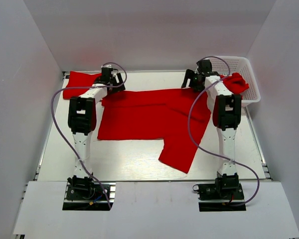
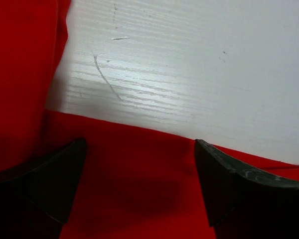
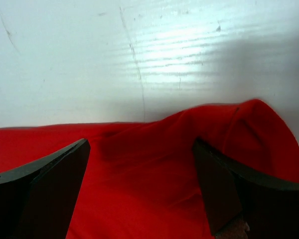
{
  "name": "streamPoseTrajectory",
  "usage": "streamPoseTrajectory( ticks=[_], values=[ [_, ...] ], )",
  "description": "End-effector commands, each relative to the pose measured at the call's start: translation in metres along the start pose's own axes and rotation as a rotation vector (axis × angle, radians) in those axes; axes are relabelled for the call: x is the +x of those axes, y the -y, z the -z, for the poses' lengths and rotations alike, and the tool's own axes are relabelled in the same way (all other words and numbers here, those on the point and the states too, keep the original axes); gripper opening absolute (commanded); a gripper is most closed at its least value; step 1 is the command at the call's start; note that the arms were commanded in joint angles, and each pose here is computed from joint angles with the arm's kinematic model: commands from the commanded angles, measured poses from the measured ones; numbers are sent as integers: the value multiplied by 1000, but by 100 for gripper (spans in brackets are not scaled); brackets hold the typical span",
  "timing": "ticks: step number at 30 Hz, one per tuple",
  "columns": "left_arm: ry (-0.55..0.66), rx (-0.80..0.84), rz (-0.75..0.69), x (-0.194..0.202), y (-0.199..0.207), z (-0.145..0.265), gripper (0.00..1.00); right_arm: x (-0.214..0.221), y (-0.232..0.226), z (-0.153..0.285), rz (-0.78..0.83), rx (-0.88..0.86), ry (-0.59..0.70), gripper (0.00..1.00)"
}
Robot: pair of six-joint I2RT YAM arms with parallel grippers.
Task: Fold and stack the t-shirts
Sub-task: Fold the flattened tshirt in 1/3 of the way
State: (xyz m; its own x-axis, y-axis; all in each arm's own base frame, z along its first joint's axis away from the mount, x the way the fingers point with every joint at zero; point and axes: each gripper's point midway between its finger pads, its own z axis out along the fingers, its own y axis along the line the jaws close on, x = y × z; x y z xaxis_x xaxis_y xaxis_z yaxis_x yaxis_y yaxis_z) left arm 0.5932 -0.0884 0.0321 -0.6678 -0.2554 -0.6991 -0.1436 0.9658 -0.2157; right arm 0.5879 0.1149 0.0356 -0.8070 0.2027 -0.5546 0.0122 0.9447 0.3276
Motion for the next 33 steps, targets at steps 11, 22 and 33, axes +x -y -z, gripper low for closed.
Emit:
streamPoseTrajectory(
  ticks=[11,22,33],
  values=[
    [18,146,9,-25,33,-5,99,-41,17,12,91,29,82,90],
    [88,117,-124,-78,39,122,99,-44,-71,134,475,-41,174,90],
    [-106,-257,179,90,-73,242,99,157,-79,197,722,99,11,90]
  ],
)
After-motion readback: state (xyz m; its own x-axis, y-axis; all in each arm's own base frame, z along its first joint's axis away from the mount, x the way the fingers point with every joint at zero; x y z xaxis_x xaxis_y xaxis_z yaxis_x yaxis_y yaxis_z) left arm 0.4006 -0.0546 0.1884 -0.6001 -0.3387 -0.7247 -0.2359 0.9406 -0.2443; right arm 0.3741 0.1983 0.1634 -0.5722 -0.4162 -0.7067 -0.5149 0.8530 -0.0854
